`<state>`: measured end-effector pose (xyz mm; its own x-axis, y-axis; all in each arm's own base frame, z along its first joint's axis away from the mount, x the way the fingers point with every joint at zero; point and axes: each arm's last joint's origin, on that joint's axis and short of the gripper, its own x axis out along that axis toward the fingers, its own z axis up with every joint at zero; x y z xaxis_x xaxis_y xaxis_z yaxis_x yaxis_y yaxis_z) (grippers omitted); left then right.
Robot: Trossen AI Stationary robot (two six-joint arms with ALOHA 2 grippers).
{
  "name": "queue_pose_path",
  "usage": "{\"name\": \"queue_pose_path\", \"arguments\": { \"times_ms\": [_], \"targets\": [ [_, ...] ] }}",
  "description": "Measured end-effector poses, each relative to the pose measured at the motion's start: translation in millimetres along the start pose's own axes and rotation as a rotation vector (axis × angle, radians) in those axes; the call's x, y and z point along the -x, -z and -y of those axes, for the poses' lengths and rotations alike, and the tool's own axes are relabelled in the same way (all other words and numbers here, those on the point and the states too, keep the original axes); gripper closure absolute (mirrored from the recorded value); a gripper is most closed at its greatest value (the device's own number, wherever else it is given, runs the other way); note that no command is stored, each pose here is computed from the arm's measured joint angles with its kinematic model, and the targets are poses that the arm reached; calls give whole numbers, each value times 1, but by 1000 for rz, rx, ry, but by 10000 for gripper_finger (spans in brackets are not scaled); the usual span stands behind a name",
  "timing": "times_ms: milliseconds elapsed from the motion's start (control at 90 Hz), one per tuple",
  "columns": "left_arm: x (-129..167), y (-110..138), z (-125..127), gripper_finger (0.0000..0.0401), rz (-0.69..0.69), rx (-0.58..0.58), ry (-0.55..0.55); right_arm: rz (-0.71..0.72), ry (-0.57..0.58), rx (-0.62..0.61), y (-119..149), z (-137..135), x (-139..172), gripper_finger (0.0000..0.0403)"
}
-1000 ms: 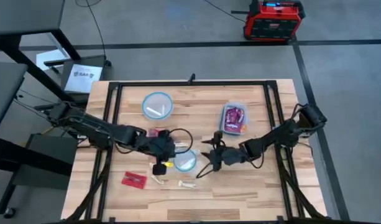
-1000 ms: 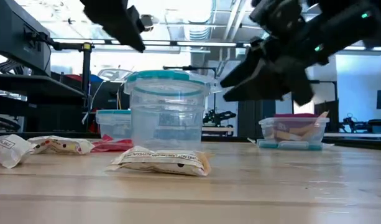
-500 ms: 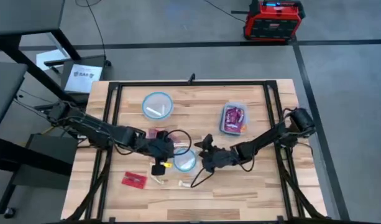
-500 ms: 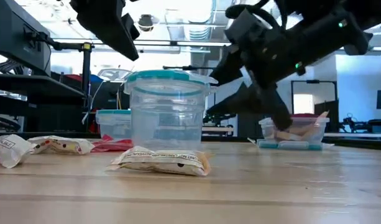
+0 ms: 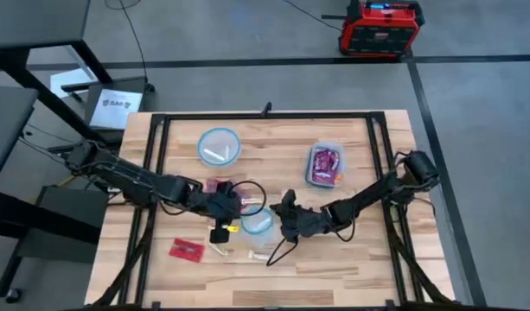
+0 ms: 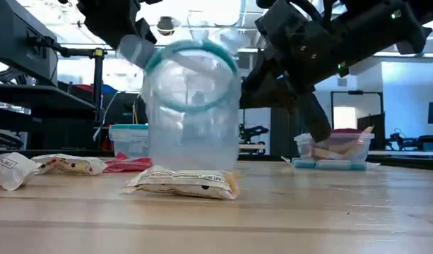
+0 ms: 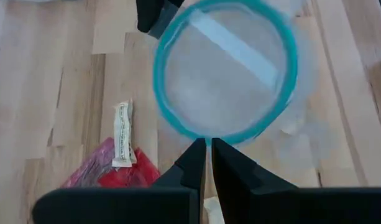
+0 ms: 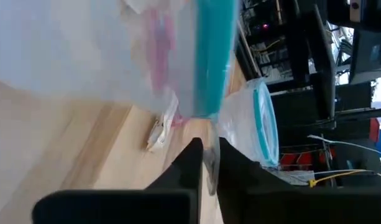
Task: Sort candy
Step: Open the center transparent bin
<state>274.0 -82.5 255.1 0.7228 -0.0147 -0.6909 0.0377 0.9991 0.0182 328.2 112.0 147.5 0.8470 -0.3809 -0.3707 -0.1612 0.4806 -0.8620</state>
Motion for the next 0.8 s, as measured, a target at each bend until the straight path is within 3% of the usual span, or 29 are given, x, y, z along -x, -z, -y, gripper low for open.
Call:
{"name": "queue_pose_path", "arguments": {
  "times_ms": [356,433,622,700,800],
  "targets": [
    [0,1,0,388,-8,-2,-1,20,36,-56,-13,12,-2,399],
    [0,1,0,388,-8,-3,-1,-11,80,-113,-14,20,-3,399],
    [0,1,0,388,-5,-8,0,-134,100,-510,7,73,-9,401],
    [0,1,0,388,-6,-9,0,-264,-57,-760,38,104,-16,401],
    [0,1,0,388,-6,-8,-2,-388,-343,-1102,89,130,-35,402]
  ]
}}
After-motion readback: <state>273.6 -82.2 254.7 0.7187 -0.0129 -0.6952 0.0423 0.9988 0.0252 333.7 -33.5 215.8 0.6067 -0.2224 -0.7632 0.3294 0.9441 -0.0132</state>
